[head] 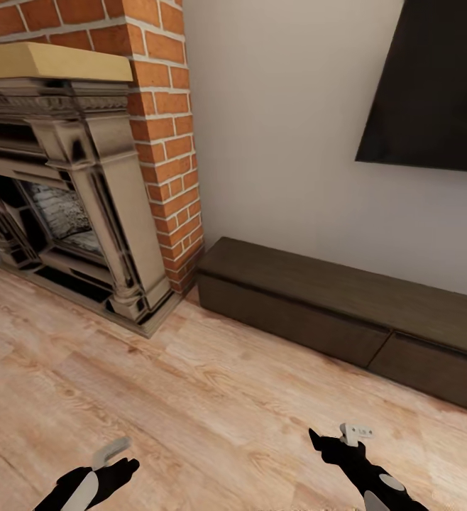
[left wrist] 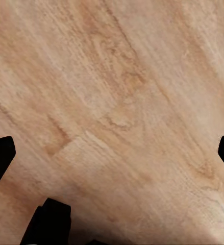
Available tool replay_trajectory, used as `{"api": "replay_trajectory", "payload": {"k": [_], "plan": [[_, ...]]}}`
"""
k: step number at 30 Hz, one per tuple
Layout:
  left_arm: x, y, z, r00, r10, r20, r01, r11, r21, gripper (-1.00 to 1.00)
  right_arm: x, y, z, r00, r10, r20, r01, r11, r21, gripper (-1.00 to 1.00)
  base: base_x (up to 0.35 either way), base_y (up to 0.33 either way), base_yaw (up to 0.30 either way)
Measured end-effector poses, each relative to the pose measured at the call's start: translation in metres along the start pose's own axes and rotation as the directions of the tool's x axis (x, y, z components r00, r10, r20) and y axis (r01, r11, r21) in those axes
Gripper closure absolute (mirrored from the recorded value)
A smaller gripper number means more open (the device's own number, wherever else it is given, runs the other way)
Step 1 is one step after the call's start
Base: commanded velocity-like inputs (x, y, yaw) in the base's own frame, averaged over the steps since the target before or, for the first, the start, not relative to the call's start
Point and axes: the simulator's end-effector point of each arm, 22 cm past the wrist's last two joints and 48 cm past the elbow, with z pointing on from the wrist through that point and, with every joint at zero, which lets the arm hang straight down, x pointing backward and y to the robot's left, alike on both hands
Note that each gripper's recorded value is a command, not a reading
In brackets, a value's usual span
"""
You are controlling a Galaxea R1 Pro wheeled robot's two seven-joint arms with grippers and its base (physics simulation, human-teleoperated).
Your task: Place each of the two pumpkins and all three candles from the living room inside a cabinet in the living room (use any cabinet), then make sure every cabinet is closed, and position the cauldron so it is next to a table in the living room.
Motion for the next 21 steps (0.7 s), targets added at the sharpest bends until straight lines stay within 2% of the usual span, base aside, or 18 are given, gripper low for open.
{"api": "replay_trajectory", "payload": {"k": [5,21], "plan": [[0.0025,0.0019,0.0004,1.0,-0.001,-0.005,0.001,1.0,-0.004,-1.0,-0.0006,-0.0001,-0.0002,1.0,0.001,0.002,-0.001,1.0,0.0,-1.0,0.155,0.078,-0.28],[0.0039,0.0031,-0.0004,1.0,0.003,-0.008,-0.003,1.0,-0.007,-1.0,-0.0043,-0.0003,-0.0013,1.0,0.001,0.01,-0.001,1.0,0.0,-1.0,0.261,0.164,-0.28]]}}
